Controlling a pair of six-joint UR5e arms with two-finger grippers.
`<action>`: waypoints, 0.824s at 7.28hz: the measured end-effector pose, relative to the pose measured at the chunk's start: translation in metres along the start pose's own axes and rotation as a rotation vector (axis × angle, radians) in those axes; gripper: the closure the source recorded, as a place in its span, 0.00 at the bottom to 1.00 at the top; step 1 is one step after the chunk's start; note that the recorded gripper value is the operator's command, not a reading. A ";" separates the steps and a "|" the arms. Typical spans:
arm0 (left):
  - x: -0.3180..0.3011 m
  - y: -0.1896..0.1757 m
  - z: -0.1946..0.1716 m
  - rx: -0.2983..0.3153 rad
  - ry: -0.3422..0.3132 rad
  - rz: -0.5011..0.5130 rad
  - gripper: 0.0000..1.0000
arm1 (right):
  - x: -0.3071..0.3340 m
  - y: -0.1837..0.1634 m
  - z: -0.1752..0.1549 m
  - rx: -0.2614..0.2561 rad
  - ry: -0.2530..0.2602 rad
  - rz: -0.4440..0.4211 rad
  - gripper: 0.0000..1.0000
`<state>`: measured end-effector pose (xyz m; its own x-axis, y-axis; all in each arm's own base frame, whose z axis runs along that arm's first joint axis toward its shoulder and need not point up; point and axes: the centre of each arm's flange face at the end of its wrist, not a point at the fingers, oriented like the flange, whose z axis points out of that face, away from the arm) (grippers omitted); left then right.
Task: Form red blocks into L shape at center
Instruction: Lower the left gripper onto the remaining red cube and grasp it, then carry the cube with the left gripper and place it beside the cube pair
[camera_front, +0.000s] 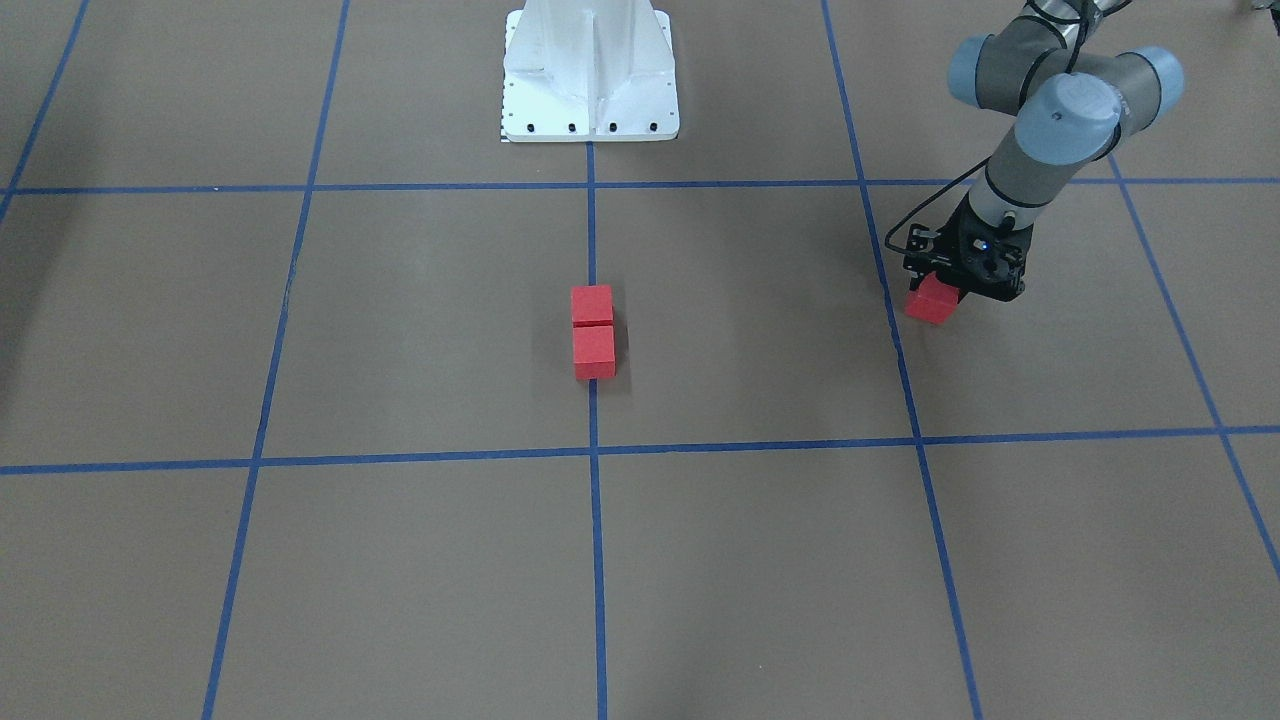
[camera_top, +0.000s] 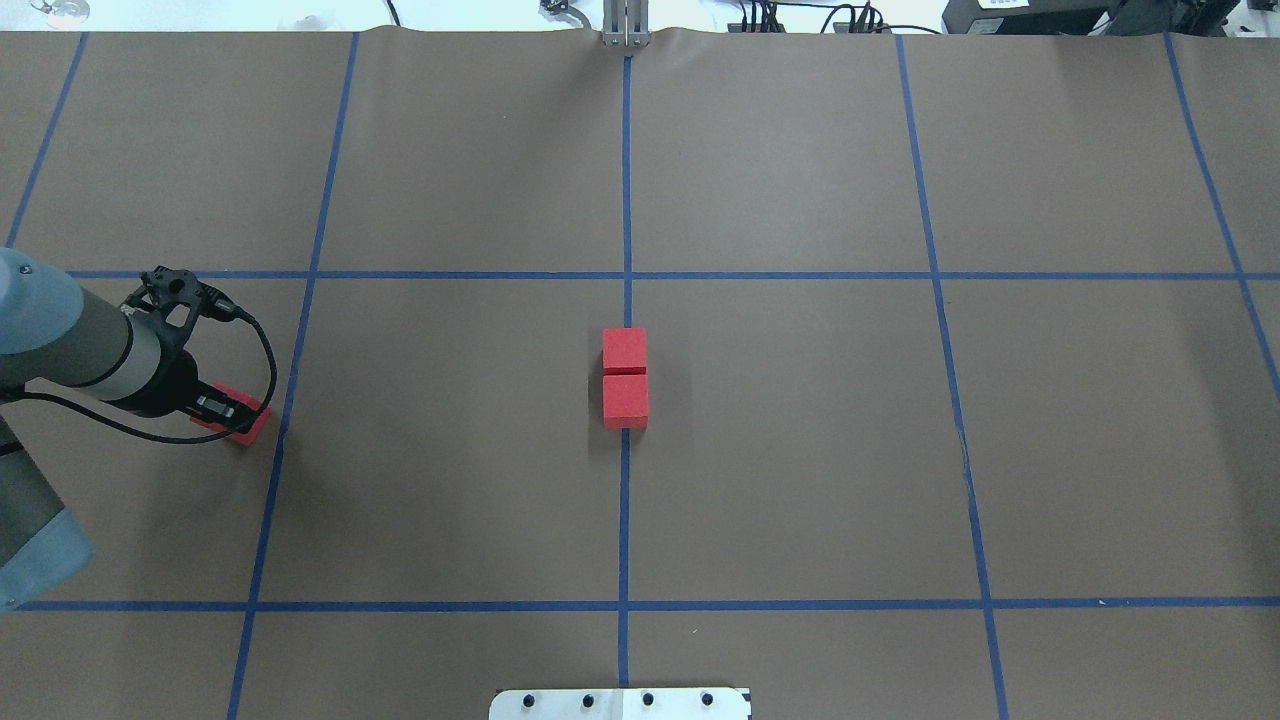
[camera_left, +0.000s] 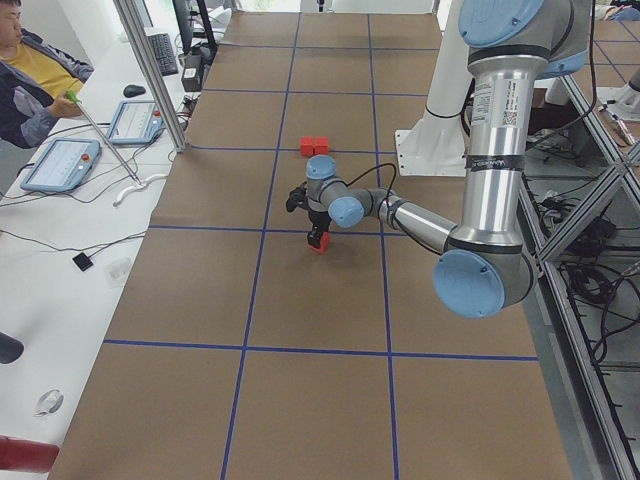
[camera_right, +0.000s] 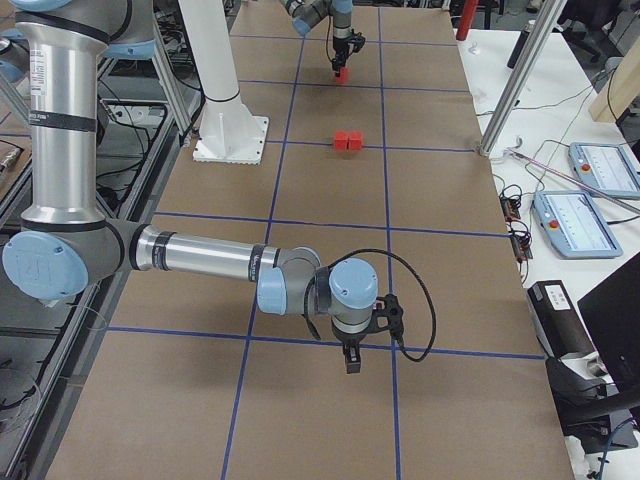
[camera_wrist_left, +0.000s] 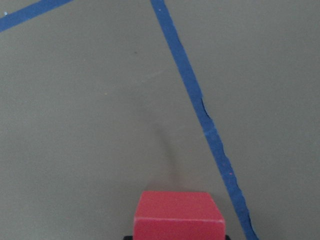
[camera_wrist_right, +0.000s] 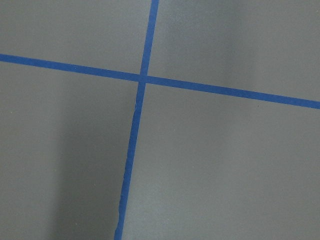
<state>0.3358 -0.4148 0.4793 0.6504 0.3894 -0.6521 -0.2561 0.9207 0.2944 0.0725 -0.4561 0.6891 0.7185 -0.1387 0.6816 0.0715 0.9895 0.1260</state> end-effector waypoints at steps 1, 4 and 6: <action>0.008 -0.003 -0.008 -0.002 0.030 0.010 1.00 | 0.000 0.000 0.000 0.000 0.000 0.000 0.00; 0.053 -0.061 -0.061 0.134 0.095 0.093 1.00 | 0.001 0.000 0.000 -0.001 0.001 0.004 0.00; 0.102 -0.105 -0.103 0.252 0.141 0.174 1.00 | 0.001 -0.001 0.001 -0.003 0.001 0.006 0.00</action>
<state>0.3556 -0.4696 0.3093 0.5024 0.5558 -0.6623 -0.1585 0.8122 0.5614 0.0726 -0.4569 0.6910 0.7193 -0.1330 0.6819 0.0694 0.9903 0.1200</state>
